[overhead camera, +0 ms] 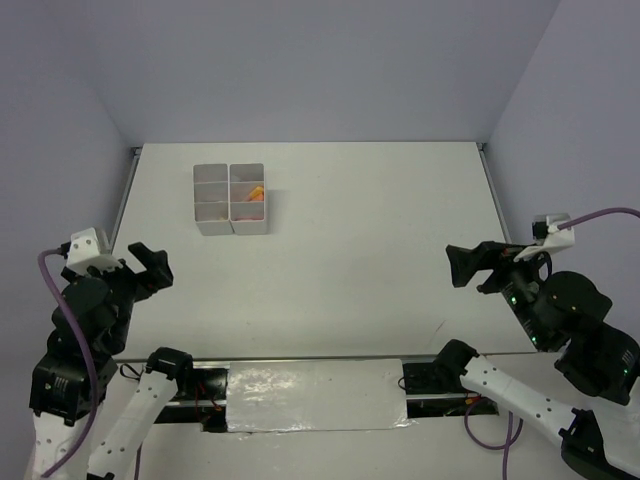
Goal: Sort the stationery into containers
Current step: Reset both arms
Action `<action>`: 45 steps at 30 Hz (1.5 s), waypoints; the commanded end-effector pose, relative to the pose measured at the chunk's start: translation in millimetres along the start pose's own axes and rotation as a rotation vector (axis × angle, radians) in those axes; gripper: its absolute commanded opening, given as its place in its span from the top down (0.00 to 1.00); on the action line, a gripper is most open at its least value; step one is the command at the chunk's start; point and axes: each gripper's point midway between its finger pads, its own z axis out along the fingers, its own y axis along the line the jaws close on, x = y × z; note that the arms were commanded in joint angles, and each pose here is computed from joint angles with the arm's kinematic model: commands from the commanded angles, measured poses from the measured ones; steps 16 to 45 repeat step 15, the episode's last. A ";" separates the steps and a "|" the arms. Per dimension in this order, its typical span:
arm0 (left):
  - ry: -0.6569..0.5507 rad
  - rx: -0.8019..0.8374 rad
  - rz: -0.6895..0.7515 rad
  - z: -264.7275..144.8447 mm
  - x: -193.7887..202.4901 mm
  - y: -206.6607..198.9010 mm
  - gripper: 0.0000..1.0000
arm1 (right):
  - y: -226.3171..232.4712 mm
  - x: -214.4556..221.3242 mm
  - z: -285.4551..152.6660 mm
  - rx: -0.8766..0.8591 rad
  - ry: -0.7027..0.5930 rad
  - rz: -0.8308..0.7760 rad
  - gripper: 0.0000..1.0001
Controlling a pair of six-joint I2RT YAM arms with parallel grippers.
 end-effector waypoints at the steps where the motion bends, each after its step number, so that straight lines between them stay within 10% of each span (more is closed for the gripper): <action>1: 0.046 0.053 0.008 -12.1 13.4 -2.2 0.01 | -11.3 -2.3 -16.7 -0.004 -0.016 -0.002 0.00; 45: -0.004 0.090 -0.018 -29.0 9.0 0.6 0.01 | -3.5 2.4 -13.4 -0.046 -0.031 0.020 0.00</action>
